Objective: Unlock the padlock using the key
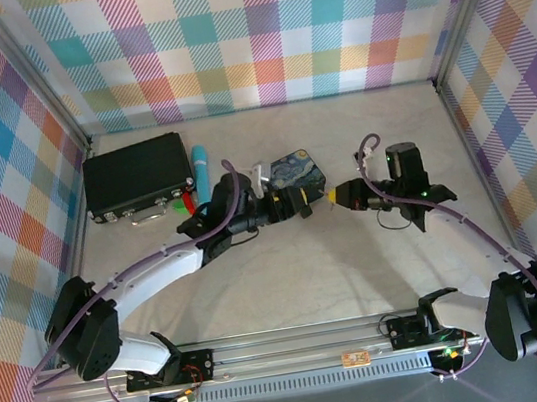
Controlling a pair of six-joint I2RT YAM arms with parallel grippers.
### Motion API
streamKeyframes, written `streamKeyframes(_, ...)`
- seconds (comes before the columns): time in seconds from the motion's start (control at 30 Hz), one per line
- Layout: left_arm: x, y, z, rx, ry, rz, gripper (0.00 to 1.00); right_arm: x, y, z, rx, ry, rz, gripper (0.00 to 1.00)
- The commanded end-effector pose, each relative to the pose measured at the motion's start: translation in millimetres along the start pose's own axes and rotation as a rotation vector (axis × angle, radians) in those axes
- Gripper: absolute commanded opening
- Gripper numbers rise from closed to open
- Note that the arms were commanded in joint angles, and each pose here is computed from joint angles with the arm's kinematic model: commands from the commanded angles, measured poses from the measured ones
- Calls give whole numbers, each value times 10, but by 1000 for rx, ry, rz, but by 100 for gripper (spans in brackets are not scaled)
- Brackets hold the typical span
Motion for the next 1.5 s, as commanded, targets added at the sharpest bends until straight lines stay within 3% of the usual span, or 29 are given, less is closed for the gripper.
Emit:
streamKeyframes(0.0,235,149,24,-72,-47,-73,68,-249,-70,238,53,50,149,0)
streamKeyframes(0.3,516,548,89,-99,-81,-173,72,-415,-282,335,20,53,314,0)
streamKeyframes(0.57,839,711,-59,-147,-35,-366,76,-510,-309,426,5,63,345,0)
streamKeyframes(0.87,1154,832,-391,-192,-35,-441,77,-491,-284,358,10,40,328,0)
streamKeyframes(1.0,1099,861,-487,-187,39,-433,77,-441,-232,260,-5,23,285,0)
streamKeyframes(1.23,1036,914,-174,-126,76,-331,76,-488,-90,224,13,39,247,0)
streamKeyframes(1.47,1274,1116,-62,-121,92,-378,72,-430,-81,217,32,24,215,0)
Point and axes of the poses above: each hand's point on the last joint's axis, 136 mm out from that joint toward the fingers, its own y axis out along the fingers, its own x axis along the line the jaws close on, z = x × y, the point moved 2 cm from there along -y, back along the fingers, and after that the axes turned 9 degrees about -y, right-handed, at the moved point
